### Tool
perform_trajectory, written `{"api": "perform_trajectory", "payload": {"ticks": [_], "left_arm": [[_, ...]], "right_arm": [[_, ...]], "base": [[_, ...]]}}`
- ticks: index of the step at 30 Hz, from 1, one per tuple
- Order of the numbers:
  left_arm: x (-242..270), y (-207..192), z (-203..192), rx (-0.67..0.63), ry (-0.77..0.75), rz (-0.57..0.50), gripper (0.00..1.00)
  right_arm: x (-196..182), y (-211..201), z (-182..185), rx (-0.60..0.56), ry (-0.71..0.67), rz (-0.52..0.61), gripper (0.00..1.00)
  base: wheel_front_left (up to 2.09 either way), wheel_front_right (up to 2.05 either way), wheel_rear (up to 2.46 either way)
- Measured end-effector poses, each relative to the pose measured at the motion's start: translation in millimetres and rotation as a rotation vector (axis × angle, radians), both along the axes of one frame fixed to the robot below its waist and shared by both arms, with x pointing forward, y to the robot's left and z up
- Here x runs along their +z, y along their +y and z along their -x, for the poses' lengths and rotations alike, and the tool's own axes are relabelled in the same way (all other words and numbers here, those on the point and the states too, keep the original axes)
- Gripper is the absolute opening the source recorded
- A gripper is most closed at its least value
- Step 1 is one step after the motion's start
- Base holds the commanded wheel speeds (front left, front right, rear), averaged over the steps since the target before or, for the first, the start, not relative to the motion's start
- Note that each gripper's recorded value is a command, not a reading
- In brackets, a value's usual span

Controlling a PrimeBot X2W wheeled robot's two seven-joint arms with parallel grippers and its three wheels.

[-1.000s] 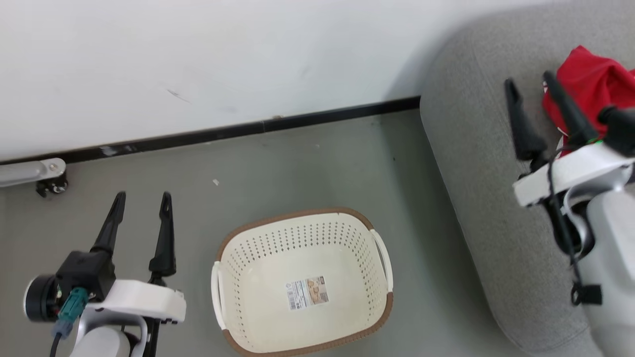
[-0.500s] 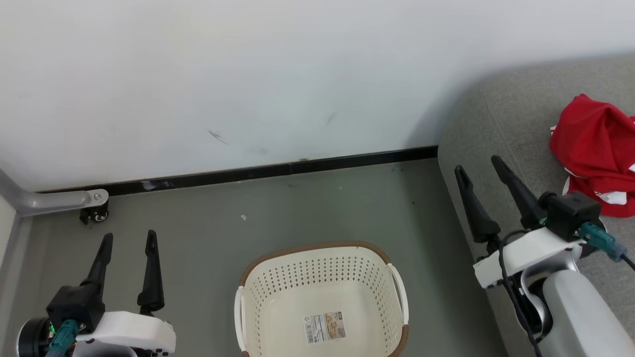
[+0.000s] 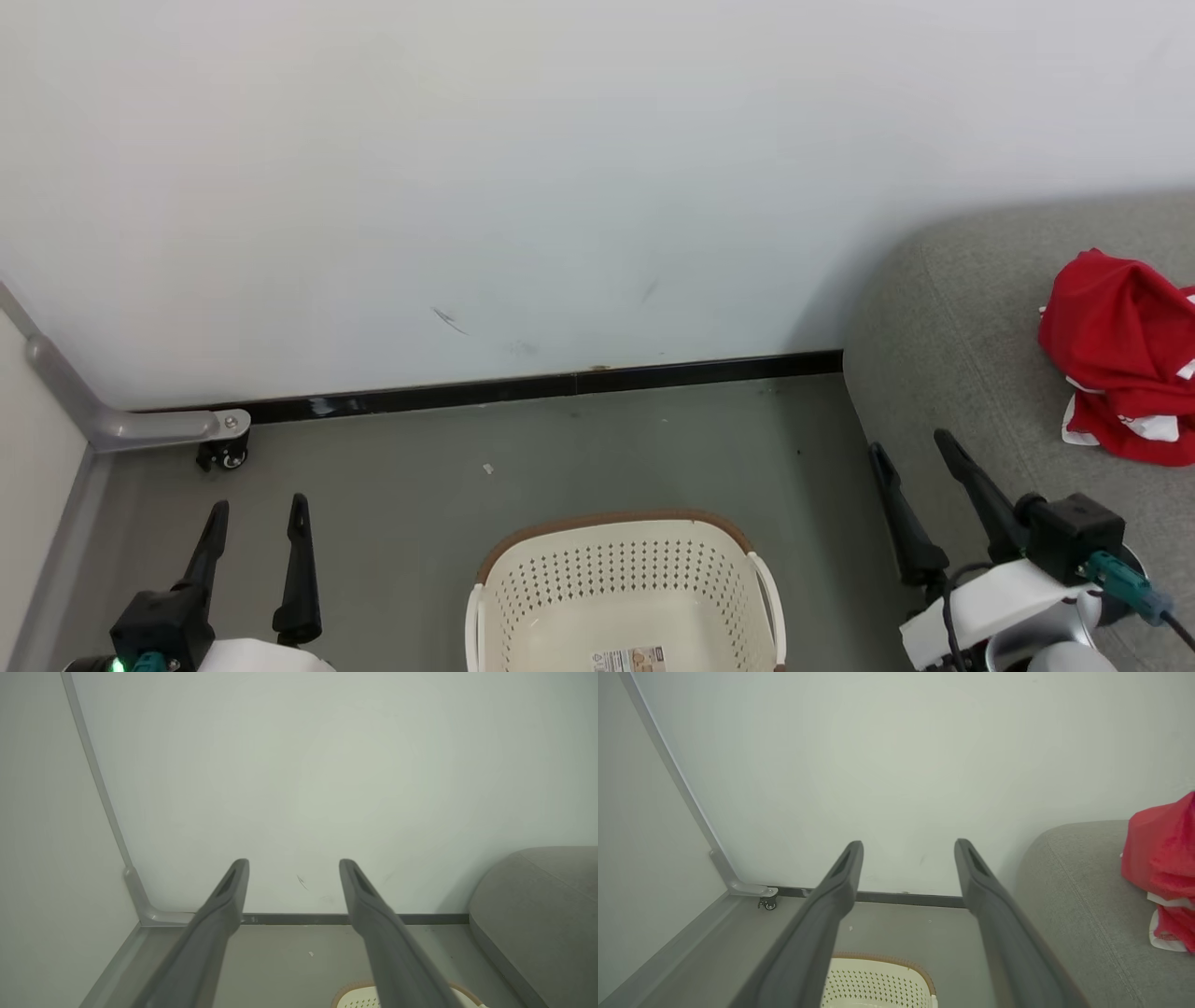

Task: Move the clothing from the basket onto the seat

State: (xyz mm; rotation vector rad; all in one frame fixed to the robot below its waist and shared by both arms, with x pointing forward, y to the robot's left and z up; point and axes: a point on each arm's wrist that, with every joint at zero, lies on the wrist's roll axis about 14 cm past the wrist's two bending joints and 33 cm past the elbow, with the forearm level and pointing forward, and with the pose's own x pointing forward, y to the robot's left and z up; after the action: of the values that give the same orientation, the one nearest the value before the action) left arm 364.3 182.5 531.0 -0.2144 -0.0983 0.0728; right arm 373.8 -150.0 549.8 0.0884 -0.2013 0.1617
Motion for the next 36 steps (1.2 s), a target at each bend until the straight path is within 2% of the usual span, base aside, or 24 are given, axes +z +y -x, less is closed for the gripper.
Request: {"api": "perform_trajectory", "payload": {"ticks": [17,36], "left_arm": [[-3.5,3.5,22.2,0.004,0.006,-0.011,1.00],[-6.9,12.9,21.7,0.017,0.021,-0.034,1.00]], "right_arm": [[-7.3,-7.3,39.4,-0.035,0.007,0.013,1.00],[0.7,-6.1,41.9,-0.030,-0.017,-0.012,1.00]], "base": [[0.00,0.00,0.00],[0.00,0.00,0.00]]}}
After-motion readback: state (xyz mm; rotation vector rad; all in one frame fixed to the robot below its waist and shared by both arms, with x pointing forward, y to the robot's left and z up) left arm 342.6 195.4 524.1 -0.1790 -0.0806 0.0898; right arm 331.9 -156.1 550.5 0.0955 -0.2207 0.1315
